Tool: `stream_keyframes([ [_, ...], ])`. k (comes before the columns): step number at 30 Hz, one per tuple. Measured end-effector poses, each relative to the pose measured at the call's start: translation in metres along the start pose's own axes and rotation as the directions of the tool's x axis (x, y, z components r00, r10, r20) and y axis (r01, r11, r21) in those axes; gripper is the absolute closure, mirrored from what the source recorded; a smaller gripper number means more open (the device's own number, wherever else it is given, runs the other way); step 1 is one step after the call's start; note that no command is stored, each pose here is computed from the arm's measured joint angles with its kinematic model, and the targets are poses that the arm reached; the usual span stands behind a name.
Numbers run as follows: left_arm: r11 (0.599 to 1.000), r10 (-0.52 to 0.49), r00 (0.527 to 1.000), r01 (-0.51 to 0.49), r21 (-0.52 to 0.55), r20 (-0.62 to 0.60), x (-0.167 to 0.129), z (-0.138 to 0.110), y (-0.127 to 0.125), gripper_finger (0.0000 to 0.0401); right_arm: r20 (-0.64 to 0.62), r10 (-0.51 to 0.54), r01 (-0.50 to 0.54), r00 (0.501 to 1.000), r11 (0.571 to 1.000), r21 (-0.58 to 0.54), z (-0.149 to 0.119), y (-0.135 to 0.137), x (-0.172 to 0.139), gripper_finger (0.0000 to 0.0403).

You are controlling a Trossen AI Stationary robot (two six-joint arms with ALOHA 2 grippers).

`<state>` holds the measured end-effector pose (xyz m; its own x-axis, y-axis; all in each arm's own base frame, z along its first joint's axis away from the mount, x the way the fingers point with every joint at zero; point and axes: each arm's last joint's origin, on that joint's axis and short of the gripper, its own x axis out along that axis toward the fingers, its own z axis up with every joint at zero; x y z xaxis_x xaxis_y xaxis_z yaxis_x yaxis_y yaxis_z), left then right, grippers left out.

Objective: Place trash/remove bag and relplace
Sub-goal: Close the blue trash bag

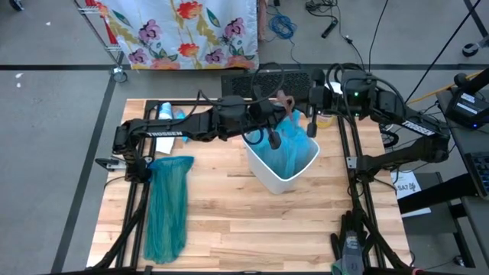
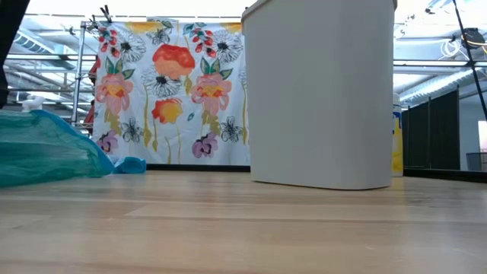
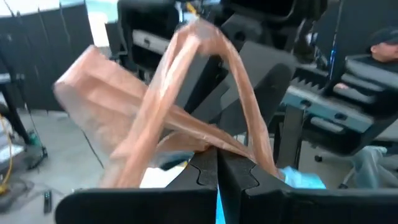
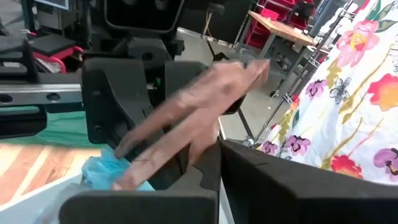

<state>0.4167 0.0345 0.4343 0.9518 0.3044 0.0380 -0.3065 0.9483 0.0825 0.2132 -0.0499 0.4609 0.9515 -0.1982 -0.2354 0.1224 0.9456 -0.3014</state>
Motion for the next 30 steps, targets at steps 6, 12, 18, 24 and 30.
stream_keyframes([
  [6, 0.999, -0.036, 0.995, 0.035, 0.01, 0.093, 0.001, 0.008, 0.003, 0.0401, -0.002, 0.002, -0.002, 1.0, 1.0, -0.004, 0.0, 0.0, -0.003, 0.0403],
  [12, 0.998, -0.061, 0.986, 0.06, 0.005, 0.157, 0.001, 0.014, 0.006, 0.0401, -0.019, 0.03, -0.031, 0.999, 0.999, -0.032, -0.002, 0.002, -0.006, 0.0403],
  [18, 0.998, -0.064, 0.97, 0.066, -0.003, 0.236, -0.001, 0.022, 0.009, 0.0401, -0.007, 0.022, -0.022, 1.0, 0.999, -0.048, -0.001, 0.001, -0.013, 0.0403],
  [24, 0.998, -0.063, 0.96, 0.069, -0.012, 0.271, -0.001, 0.025, 0.013, 0.0401, -0.011, 0.038, -0.039, 0.999, 0.999, -0.031, -0.002, 0.002, -0.015, 0.0403],
  [30, 0.999, -0.04, 0.942, 0.048, -0.018, 0.334, -0.002, 0.031, 0.017, 0.0401, -0.049, 0.049, -0.05, 0.998, 0.999, -0.016, -0.005, 0.003, -0.017, 0.0403],
])
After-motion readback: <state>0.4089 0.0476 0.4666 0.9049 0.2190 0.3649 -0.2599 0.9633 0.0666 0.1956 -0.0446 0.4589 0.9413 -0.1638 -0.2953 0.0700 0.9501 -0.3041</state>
